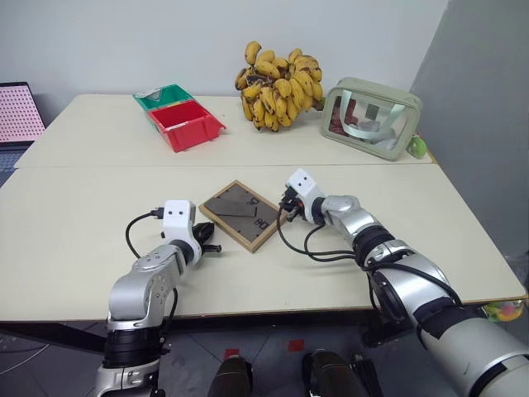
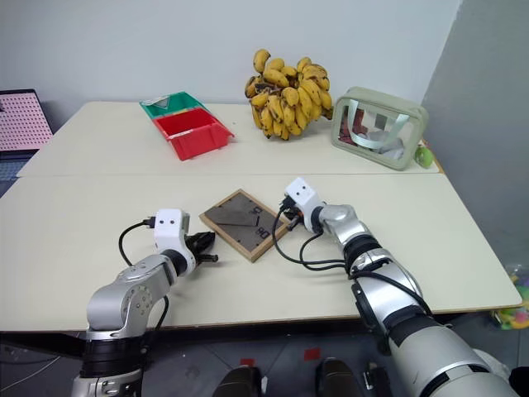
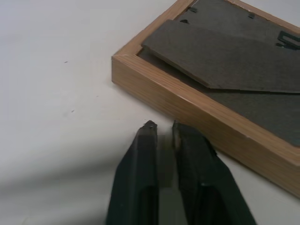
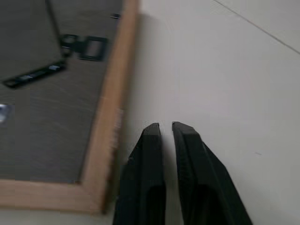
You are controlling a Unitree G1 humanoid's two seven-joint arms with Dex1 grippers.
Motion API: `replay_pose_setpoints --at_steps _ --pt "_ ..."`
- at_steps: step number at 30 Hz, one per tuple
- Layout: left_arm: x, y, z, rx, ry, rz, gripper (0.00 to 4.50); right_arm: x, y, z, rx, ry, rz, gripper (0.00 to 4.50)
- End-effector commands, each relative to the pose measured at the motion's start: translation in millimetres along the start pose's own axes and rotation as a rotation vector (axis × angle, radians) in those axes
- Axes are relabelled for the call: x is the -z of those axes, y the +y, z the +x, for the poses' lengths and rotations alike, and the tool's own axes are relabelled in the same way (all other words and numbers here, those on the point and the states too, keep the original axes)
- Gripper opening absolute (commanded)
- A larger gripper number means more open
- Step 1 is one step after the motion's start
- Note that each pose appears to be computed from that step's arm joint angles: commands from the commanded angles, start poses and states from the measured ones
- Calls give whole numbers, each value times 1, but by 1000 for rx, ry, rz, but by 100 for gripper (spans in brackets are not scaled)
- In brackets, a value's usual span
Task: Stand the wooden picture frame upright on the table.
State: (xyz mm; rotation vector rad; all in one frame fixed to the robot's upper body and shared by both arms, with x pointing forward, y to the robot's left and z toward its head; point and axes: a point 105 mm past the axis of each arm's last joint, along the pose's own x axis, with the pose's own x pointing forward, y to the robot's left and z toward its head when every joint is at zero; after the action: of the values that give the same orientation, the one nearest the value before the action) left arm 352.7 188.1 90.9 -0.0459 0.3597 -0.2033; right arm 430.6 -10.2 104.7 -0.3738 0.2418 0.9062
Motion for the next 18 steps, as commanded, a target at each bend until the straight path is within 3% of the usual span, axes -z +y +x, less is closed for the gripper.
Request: replay_pose_setpoints --at_steps 1,10,14,16,18 --pt "13 -43 1 210 114 110 3 -11 10 -7 -111 -86 -7 0" --pt "35 -75 -8 415 236 275 3 7 49 -56 -241 -87 -29 0" --pt "46 -88 -24 548 315 329 3 19 68 -96 -305 -28 -14 0" --pt "48 -87 -32 589 345 361 3 28 66 -108 -296 23 -45 0" --pt "44 -79 -43 625 371 375 3 43 45 -119 -194 93 -81 0"
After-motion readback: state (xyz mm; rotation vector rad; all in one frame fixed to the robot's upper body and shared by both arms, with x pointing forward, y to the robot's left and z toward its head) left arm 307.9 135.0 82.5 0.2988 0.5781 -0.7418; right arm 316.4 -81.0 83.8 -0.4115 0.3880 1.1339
